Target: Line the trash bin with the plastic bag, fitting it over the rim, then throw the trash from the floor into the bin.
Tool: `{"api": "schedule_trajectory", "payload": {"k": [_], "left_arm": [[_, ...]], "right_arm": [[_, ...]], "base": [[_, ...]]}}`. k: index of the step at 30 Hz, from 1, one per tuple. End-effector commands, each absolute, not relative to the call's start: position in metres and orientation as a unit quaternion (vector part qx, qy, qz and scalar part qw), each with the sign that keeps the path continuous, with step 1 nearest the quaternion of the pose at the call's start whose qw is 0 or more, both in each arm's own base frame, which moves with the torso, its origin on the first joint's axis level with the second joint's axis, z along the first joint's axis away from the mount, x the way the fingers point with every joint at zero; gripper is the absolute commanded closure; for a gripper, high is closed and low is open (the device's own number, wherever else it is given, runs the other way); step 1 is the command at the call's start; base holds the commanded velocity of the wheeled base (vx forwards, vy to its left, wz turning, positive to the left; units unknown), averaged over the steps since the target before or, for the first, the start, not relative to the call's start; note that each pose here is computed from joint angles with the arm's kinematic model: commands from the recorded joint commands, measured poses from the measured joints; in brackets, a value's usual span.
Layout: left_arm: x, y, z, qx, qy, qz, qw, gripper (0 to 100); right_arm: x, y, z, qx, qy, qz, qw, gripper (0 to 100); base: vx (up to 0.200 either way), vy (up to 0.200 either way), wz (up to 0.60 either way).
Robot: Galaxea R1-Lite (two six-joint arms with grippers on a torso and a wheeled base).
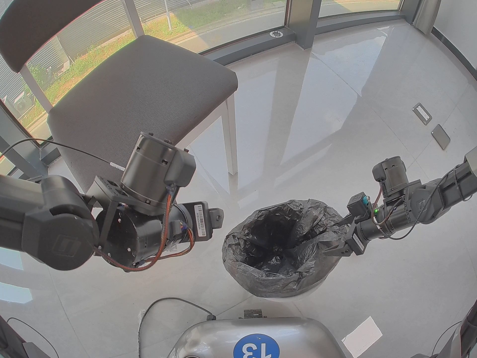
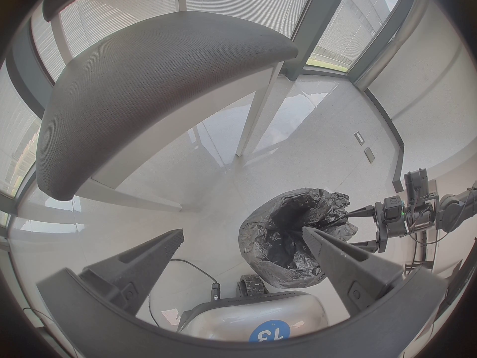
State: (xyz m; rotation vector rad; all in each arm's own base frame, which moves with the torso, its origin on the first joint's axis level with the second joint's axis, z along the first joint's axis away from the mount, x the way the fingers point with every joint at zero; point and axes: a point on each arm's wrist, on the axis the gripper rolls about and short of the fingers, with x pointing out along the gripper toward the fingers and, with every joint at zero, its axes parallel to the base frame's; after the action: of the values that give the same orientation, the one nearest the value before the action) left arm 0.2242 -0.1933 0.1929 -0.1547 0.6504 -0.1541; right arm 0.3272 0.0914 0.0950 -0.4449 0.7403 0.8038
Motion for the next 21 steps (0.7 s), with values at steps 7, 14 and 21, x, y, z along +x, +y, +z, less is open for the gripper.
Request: {"api": "schedule_trajectory", "payload": {"k": [7, 14, 21], "left_arm": [[0.224, -0.192, 0.193, -0.076, 0.317, -0.074, 0.942, 0], [0.224, -0.191, 0.194, -0.077, 0.316, -0.072, 0.943, 0], [0.224, -0.188, 0.197, -0.081, 0.312, -0.067, 0.944, 0]], "right_arm": [[0.327, 0.091, 0.094, -0.211, 0.349, 0.379, 0.830, 100], [0.321, 0.090, 0.091, -0.211, 0.358, 0.382, 0.826, 100], [0.306, 0.085, 0.100, -0.216, 0.351, 0.382, 0.827, 100]], "base": [[0.000, 0.000, 0.00], [0.000, 0.000, 0.00], [0.000, 0.000, 0.00]]}}
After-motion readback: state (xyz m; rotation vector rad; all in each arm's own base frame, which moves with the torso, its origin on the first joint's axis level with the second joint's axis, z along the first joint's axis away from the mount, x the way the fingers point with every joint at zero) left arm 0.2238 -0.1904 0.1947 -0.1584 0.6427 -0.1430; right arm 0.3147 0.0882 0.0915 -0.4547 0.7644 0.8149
